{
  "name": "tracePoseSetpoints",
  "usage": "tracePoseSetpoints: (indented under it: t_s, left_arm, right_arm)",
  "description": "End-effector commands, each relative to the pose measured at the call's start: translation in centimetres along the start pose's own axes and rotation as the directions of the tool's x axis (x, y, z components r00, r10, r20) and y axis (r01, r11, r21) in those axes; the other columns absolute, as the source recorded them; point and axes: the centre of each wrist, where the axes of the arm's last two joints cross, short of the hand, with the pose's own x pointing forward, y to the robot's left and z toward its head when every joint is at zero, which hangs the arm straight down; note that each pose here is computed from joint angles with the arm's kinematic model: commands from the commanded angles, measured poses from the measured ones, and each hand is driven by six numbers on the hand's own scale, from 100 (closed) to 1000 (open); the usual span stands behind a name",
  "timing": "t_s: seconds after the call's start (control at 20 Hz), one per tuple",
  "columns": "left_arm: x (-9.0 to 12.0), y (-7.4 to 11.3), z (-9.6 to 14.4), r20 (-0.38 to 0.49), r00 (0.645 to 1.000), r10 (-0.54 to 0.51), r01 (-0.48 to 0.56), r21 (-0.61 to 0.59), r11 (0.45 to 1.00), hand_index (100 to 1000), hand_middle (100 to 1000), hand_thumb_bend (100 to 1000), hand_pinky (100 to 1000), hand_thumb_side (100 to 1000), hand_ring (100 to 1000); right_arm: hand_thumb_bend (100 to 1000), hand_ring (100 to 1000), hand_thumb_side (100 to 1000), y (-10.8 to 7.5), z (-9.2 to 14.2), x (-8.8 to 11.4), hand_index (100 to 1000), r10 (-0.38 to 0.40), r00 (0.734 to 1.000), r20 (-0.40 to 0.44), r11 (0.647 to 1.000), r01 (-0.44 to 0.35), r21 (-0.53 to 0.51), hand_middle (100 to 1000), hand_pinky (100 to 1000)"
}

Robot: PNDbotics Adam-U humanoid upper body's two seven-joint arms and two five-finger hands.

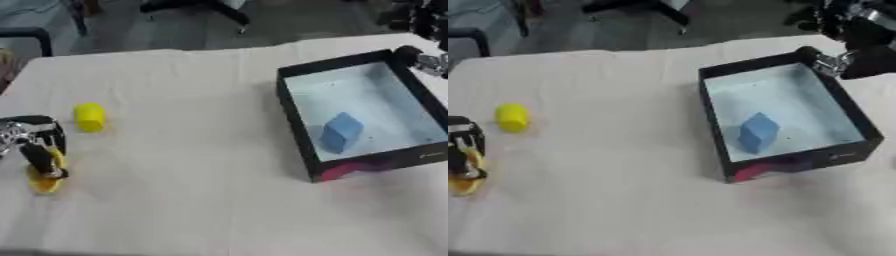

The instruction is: Pick up the objects with one hand, pass them to the other hand, and then place them into the box on the other side of the table.

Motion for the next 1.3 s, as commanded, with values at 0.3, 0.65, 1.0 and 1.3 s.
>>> tracePoseSetpoints:
  t_s: [0.3, 0.65, 1.0, 1.3]
  left_arm:
    - [-1.1, 3.0, 2.6, -0.023, 1.0, 0.02, -0.018, 0.114, 0.993, 459, 656, 496, 769, 100, 767]
    - [-1.1, 3.4, 3.2, -0.025, 0.999, 0.034, -0.03, 0.135, 0.99, 513, 675, 452, 770, 100, 768]
    - [-2.3, 3.6, 3.4, -0.04, 0.996, 0.084, -0.078, 0.134, 0.988, 910, 773, 632, 820, 100, 846]
    - [-3.3, 2.8, 2.3, -0.129, 0.981, 0.145, -0.125, 0.151, 0.981, 883, 768, 562, 821, 145, 850]
  right_arm:
    - [250, 1000, 247, -1.1, 0.2, 0.7, 1000, 0.041, 0.999, 0.003, 0.999, -0.041, -0.005, 803, 1000]
    - [256, 1000, 246, -1.0, 0.1, 0.8, 1000, 0.04, 0.999, 0.007, 0.999, -0.04, -0.003, 801, 1000]
    - [255, 1000, 249, -0.9, 0.1, 0.6, 1000, 0.045, 0.999, -0.001, 0.999, -0.045, 0.001, 800, 1000]
    - [255, 1000, 251, -0.8, 0.1, 0.5, 1000, 0.046, 0.999, -0.002, 0.999, -0.046, 0.007, 797, 1000]
